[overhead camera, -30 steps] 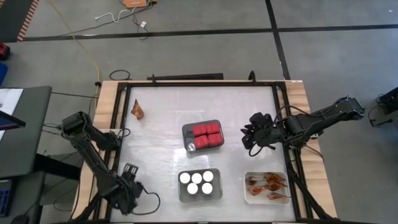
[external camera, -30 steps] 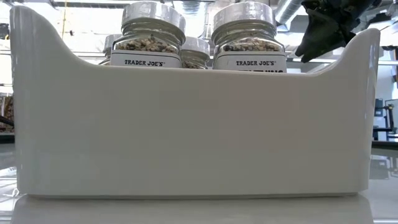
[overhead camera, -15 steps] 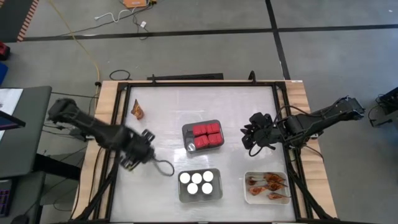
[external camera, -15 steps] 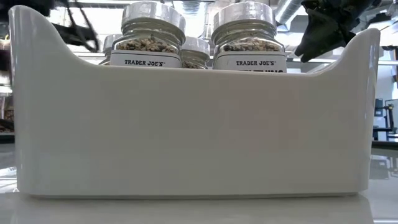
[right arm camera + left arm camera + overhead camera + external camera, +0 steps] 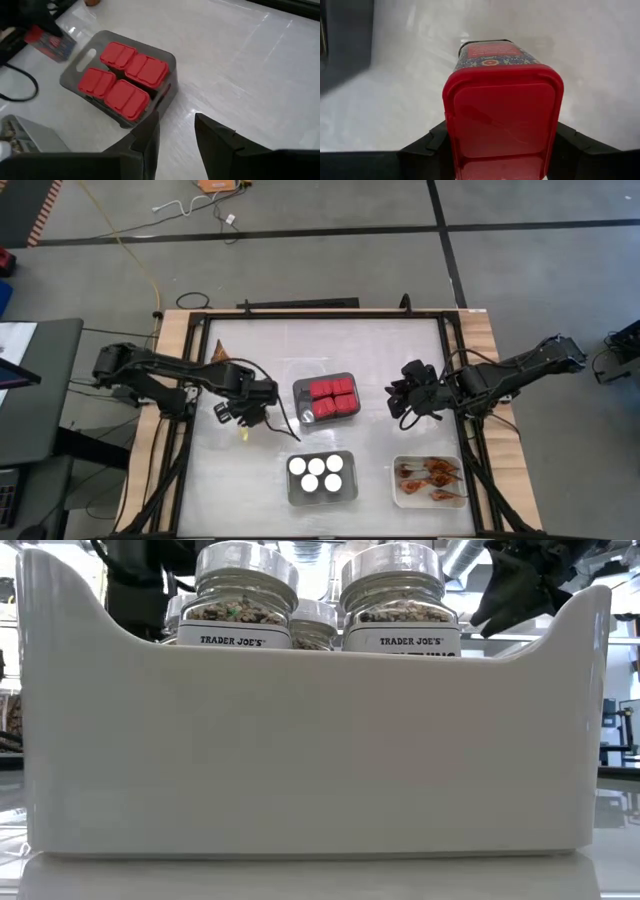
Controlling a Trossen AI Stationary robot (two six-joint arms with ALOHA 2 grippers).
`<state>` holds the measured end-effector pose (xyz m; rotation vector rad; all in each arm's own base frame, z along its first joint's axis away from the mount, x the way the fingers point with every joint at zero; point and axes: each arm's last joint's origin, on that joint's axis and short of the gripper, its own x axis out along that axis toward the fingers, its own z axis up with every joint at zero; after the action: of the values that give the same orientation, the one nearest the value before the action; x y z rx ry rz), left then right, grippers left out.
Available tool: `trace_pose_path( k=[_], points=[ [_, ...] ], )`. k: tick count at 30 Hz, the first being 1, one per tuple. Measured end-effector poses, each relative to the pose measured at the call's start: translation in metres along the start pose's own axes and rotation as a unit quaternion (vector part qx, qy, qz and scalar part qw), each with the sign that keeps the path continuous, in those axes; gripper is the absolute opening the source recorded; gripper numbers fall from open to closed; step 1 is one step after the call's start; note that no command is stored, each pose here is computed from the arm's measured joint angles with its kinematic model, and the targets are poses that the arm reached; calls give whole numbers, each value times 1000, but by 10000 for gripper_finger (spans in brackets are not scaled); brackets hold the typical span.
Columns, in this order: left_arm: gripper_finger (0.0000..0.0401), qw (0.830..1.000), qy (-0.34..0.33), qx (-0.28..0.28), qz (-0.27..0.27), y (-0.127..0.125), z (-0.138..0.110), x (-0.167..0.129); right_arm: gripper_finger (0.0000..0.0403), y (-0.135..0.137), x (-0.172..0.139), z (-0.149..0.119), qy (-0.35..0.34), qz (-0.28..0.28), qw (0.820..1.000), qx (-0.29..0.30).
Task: Sort spices by type
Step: Put the red seasoning can into the black bin
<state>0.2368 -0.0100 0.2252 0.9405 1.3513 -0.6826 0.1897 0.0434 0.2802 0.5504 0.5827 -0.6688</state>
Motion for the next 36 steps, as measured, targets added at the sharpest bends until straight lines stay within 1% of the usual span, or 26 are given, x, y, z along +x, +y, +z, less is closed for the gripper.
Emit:
trace_pose_path(
  k=[4, 7, 9, 11, 13, 15, 18, 20, 22, 24, 26, 27, 29, 31, 32, 33, 35, 36],
  points=[
    [203, 999, 4, 50, -8, 8, 8, 14, 150, 1, 0, 0, -2, 3, 1000, 3],
    [204, 998, 6, 61, -11, 15, 13, 19, 150, 1, 0, 0, -2, 3, 1000, 3],
    [231, 999, 6, 49, -11, 20, 16, 19, 150, 1, 0, 1, -2, 4, 1000, 4],
    [272, 999, 2, 32, -5, 24, 19, 16, 150, 1, 0, 1, -3, 5, 1000, 5],
    [304, 1000, -6, 26, 6, 28, 21, 10, 150, 1, 0, 1, -3, 5, 1000, 5],
    [324, 1000, -16, 24, 12, 31, 22, 2, 150, 1, 0, 1, -3, 5, 1000, 5],
    [333, 1000, -25, 14, 10, 33, 22, -13, 150, 1, 0, 1, -3, 5, 1000, 5],
    [333, 1000, -19, -3, -3, 33, 21, -22, 150, 1, 0, 1, -2, 4, 1000, 3],
    [332, 999, -9, -34, -17, 33, 19, -32, 150, 0, 0, 0, -1, 0, 1000, -1],
    [331, 996, 1, -84, -31, 32, 17, -42, 150, -2, 0, -1, 3, -7, 1000, -6],
    [331, 988, 6, -151, -42, 31, 16, -50, 149, -4, 1, 0, 7, -19, 1000, -10],
    [331, 980, 4, -196, -44, 31, 15, -54, 149, -7, 2, 0, 10, -29, 999, -13],
    [331, 958, -6, -282, -40, 31, 15, -62, 149, -13, 5, 2, 19, -50, 998, -26],
    [331, 928, -16, -371, -31, 30, 13, -68, 149, -20, 11, 4, 43, -40, 997, -47],
    [331, 909, -22, -415, -26, 30, 13, -69, 149, -24, 16, 4, 55, -26, 996, -61],
    [331, 885, -29, -463, -20, 30, 13, -71, 150, -28, 21, 4, 64, -3, 995, -73],
    [331, 829, -46, -557, -10, 32, 14, -74, 150, -38, 30, 6, 66, 47, 992, -96],
    [331, 799, -52, -599, -6, 33, 15, -74, 149, -45, 32, 6, 66, 62, 990, -106]
  ],
)
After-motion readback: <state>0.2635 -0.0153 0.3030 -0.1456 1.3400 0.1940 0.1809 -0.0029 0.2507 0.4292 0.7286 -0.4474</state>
